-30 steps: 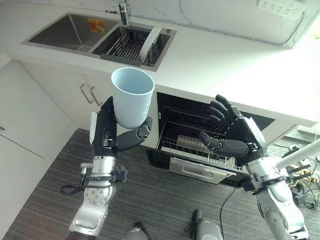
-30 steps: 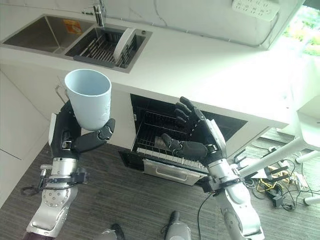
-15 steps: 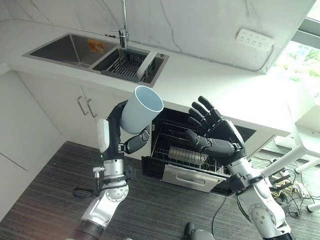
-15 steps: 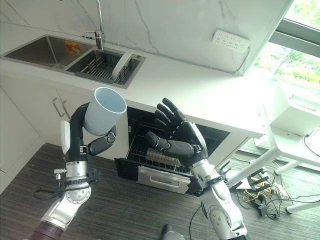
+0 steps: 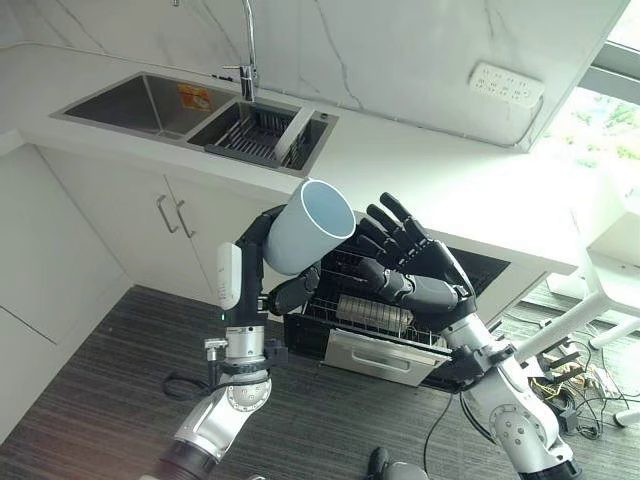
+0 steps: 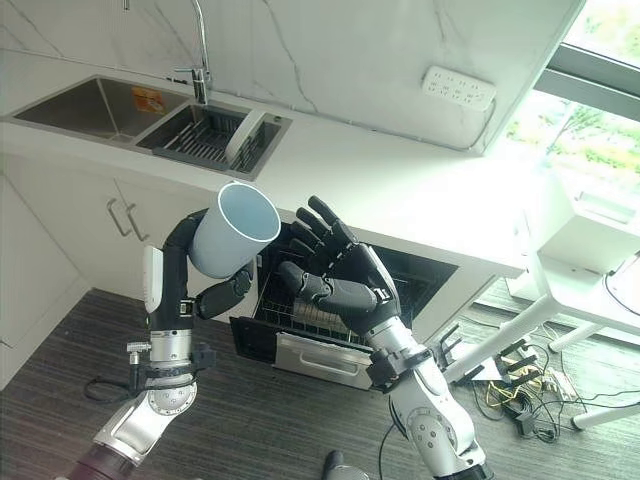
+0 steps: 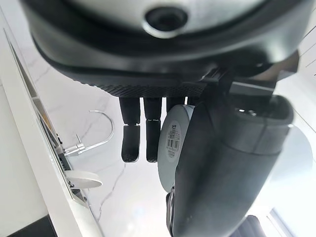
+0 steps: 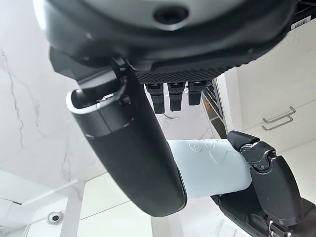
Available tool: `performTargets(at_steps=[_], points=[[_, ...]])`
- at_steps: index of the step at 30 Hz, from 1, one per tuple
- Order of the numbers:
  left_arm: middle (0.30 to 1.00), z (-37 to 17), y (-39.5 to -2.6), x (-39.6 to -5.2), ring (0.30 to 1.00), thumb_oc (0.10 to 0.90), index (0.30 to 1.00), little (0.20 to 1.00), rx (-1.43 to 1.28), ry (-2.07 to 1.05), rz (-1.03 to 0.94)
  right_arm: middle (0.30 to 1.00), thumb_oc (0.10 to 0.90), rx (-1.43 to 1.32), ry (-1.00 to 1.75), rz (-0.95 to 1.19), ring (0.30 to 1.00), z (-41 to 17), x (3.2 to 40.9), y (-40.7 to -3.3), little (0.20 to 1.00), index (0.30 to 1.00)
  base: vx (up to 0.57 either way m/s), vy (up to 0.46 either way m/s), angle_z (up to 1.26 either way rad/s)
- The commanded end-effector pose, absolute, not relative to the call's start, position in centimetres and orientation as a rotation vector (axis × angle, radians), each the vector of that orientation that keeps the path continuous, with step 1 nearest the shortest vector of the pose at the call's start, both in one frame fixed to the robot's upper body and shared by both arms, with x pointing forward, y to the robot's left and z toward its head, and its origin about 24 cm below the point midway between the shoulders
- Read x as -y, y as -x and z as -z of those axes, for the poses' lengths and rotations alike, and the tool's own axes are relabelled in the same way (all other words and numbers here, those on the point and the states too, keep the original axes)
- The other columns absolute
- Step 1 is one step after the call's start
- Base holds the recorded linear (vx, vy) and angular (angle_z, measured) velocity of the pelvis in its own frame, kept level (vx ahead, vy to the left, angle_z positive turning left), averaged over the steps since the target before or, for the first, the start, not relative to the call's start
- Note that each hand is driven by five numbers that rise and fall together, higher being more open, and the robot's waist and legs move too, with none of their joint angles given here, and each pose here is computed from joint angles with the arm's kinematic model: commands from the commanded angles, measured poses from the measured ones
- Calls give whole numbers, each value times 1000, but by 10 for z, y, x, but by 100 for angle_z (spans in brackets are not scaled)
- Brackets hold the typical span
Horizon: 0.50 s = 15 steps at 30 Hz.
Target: Place the dishes in the dishwasher.
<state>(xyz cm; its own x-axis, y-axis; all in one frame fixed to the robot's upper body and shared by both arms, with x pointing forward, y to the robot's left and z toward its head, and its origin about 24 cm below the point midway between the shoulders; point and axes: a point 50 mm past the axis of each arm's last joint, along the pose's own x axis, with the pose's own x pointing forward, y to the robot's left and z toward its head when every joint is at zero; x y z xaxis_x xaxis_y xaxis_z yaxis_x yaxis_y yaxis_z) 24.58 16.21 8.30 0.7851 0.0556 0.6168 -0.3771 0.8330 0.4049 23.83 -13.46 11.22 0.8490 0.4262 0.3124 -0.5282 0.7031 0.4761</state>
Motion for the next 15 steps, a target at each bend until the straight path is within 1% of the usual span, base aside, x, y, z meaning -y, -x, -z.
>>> performTargets(at_steps=[1, 15], points=[[300, -130, -254, -134, 300, 400, 300, 300, 924, -410, -183, 900, 800, 441, -629, -591, 900, -163, 134, -246, 900, 900, 0, 0, 0], [300, -131, -252, -120, 300, 400, 300, 300, 925, -396, -102, 900, 800, 417, -543, -549, 900, -163, 129, -250, 900, 900, 0, 0, 0]])
